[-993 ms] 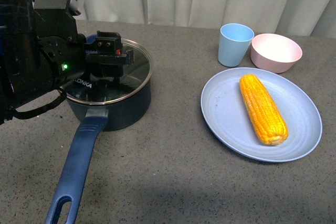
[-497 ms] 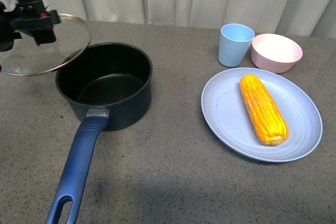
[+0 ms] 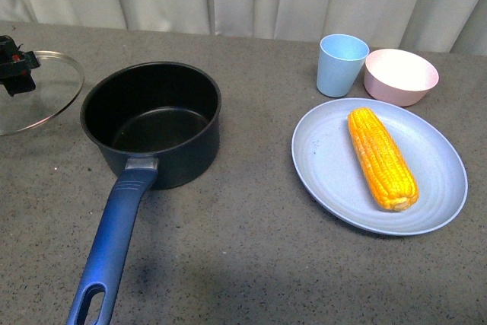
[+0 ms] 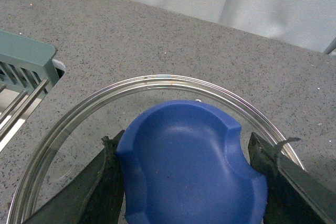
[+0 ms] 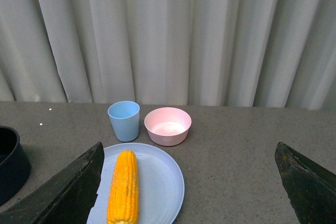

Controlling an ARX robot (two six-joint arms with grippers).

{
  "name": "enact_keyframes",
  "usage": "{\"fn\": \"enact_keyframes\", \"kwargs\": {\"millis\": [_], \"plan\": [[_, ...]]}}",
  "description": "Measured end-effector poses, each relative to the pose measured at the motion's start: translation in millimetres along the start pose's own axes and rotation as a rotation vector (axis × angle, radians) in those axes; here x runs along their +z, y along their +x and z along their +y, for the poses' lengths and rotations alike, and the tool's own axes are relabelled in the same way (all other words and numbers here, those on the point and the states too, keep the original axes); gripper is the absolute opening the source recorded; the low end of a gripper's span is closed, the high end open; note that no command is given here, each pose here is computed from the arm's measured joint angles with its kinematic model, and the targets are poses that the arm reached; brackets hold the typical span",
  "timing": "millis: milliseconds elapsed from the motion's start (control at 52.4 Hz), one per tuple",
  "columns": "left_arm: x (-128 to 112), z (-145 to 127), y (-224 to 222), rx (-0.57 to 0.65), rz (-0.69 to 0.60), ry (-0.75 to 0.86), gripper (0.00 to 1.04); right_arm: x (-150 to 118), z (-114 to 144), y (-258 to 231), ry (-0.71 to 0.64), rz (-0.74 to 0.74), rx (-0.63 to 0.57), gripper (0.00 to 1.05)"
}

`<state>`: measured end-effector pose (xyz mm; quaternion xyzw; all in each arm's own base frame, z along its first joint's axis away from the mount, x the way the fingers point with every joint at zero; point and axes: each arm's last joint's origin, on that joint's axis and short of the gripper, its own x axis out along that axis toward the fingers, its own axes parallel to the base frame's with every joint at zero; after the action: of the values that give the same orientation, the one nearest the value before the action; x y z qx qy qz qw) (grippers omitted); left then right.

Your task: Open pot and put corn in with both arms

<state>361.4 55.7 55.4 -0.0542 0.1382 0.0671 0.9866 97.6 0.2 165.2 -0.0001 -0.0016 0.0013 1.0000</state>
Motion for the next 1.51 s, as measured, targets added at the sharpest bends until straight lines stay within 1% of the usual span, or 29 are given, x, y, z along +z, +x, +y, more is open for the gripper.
{"fn": "enact_keyframes", "kwargs": {"millis": [248, 535, 707, 974, 993, 1031, 1146, 1184, 1203, 1222, 1242, 1299, 1394, 1509], "plan": [[-18, 6, 4, -0.011, 0.024, 0.006, 0.61, 0, 0, 0, 0.000, 0.000, 0.000, 0.95], [-35, 7, 6, -0.031, 0.037, 0.020, 0.61, 0, 0, 0, 0.000, 0.000, 0.000, 0.95], [-53, 10, 7, -0.026, 0.093, 0.047, 0.61, 0, 0, 0, 0.000, 0.000, 0.000, 0.95], [-52, 12, 10, -0.015, 0.090, 0.054, 0.60, 0, 0, 0, 0.000, 0.000, 0.000, 0.95], [-52, 12, 10, -0.013, 0.090, 0.053, 0.61, 0, 0, 0, 0.000, 0.000, 0.000, 0.95], [-52, 12, 10, -0.011, 0.091, 0.052, 0.69, 0, 0, 0, 0.000, 0.000, 0.000, 0.95], [-46, 12, 7, -0.004, 0.079, 0.041, 0.86, 0, 0, 0, 0.000, 0.000, 0.000, 0.95], [-40, 11, 4, 0.001, 0.065, 0.031, 0.93, 0, 0, 0, 0.000, 0.000, 0.000, 0.95], [-39, 11, 4, 0.001, 0.063, 0.029, 0.94, 0, 0, 0, 0.000, 0.000, 0.000, 0.95], [-35, 11, 2, 0.002, 0.053, 0.026, 0.99, 0, 0, 0, 0.000, 0.000, 0.000, 0.95], [-32, 11, 0, 0.005, 0.047, 0.026, 1.00, 0, 0, 0, 0.000, 0.000, 0.000, 0.95], [-15, 10, -9, 0.031, 0.019, 0.019, 0.97, 0, 0, 0, 0.000, 0.000, 0.000, 0.95], [4, 9, -28, 0.057, -0.001, 0.022, 0.98, 0, 0, 0, 0.000, 0.000, 0.000, 0.95], [15, 8, -55, 0.067, -0.020, 0.018, 0.98, 0, 0, 0, 0.000, 0.000, 0.000, 0.95]]}}
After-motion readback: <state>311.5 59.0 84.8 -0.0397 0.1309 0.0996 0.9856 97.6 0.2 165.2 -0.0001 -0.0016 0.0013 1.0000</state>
